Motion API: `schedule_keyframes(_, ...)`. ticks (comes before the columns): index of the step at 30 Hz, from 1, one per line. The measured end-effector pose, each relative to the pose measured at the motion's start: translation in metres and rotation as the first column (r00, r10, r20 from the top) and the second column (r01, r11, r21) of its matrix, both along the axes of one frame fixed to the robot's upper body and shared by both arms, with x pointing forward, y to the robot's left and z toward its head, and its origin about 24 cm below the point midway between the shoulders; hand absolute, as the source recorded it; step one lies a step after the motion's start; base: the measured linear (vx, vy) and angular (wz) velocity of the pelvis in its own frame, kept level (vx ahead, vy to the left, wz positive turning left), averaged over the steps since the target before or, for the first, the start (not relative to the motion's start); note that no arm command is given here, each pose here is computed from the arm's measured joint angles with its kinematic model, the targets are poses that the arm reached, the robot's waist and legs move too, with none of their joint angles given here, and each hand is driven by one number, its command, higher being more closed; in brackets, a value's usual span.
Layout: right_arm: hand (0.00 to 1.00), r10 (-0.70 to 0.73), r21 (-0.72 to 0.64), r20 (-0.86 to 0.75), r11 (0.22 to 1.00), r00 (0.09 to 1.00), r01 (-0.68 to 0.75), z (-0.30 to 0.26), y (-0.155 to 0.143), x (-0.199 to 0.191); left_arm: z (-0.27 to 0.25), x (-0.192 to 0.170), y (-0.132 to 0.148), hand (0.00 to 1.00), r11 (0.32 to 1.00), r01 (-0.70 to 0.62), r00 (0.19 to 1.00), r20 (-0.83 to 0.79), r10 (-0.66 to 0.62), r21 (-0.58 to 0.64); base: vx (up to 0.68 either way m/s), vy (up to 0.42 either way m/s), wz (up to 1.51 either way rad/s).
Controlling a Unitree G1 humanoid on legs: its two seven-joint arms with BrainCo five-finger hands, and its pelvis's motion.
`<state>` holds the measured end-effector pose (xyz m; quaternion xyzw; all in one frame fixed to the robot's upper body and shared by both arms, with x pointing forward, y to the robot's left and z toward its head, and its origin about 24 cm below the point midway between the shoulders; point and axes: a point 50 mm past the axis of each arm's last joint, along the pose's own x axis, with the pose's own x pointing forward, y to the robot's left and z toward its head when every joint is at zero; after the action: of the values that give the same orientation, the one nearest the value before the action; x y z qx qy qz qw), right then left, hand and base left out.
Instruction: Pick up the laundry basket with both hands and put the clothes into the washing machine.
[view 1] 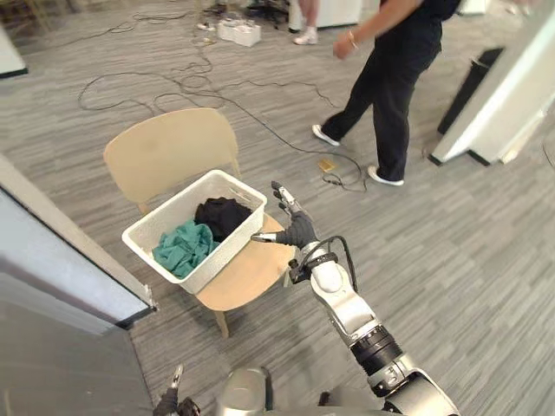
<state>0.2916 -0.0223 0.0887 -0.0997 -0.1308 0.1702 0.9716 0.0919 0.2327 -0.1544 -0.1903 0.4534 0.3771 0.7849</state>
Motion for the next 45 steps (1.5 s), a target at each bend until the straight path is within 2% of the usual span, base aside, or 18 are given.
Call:
schedule_keyframes(3, 0.00, -0.008, -0.070, 0.034, 0.997, 0.999, 0.010, 0.001, -0.007, 0.001, 0.006, 0.024, -0.007, 0.00, 0.998, 0.061, 0.996, 0.061, -0.062, 0.013, 0.16, -0.074, 1.74)
schedule_keyframes(8, 0.00, -0.031, -0.149, 0.056, 0.988, 0.998, 0.039, 0.006, -0.014, 0.017, 0.012, 0.026, -0.005, 0.00, 0.994, 0.088, 0.991, 0.099, -0.094, 0.060, 0.13, -0.300, 1.43)
schedule_keyframes(10, 0.00, -0.093, -0.201, 0.080, 0.974, 0.992, 0.108, 0.012, -0.031, 0.036, 0.010, 0.026, -0.012, 0.00, 0.993, 0.108, 0.989, 0.100, -0.112, 0.047, 0.01, -0.267, 1.37)
schedule_keyframes(12, 0.00, -0.196, -0.318, 0.055, 0.926, 0.979, 0.203, 0.013, -0.058, 0.067, 0.006, 0.015, -0.019, 0.00, 0.991, 0.129, 0.989, 0.068, -0.130, 0.025, -0.01, -0.259, 0.77)
schedule_keyframes(16, 0.00, -0.365, -0.419, 0.092, 0.829, 0.926, 0.369, 0.032, -0.110, 0.093, 0.003, 0.006, -0.024, 0.00, 0.989, 0.146, 0.988, 0.042, -0.146, 0.009, 0.00, -0.070, 0.65)
schedule_keyframes(19, 0.00, -0.429, -0.487, 0.090, 0.768, 0.899, 0.416, 0.043, -0.128, 0.107, 0.005, 0.011, -0.013, 0.00, 0.987, 0.155, 0.987, 0.047, -0.157, 0.035, 0.05, 0.036, 0.52)
schedule_keyframes(23, 0.00, -0.494, -0.462, 0.054, 0.758, 0.868, 0.460, 0.047, -0.142, 0.113, 0.012, 0.030, -0.006, 0.00, 0.984, 0.168, 0.980, 0.101, -0.173, 0.058, 0.08, -0.012, 0.66)
schedule_keyframes(29, 0.00, -0.515, -0.472, 0.051, 0.743, 0.856, 0.474, 0.053, -0.144, 0.116, 0.017, 0.048, -0.023, 0.00, 0.986, 0.167, 0.970, 0.173, -0.169, 0.029, 0.03, -0.047, 0.37)
schedule_keyframes(36, 0.00, -0.508, -0.557, 0.100, 0.684, 0.856, 0.471, 0.059, -0.143, 0.119, 0.040, 0.089, -0.032, 0.00, 0.977, 0.200, 0.917, 0.336, -0.214, 0.074, -0.03, 0.025, -0.20)
schedule_keyframes(41, 0.00, -0.464, -0.611, 0.190, 0.634, 0.865, 0.474, 0.083, -0.136, 0.125, 0.055, 0.112, -0.044, 0.00, 0.979, 0.197, 0.876, 0.439, -0.201, 0.055, -0.03, 0.009, 0.00)
schedule_keyframes(45, 0.00, -0.438, -0.589, 0.305, 0.611, 0.846, 0.529, 0.127, -0.133, 0.131, 0.064, 0.126, -0.049, 0.00, 0.983, 0.180, 0.851, 0.493, -0.178, 0.044, -0.01, -0.006, 0.06)
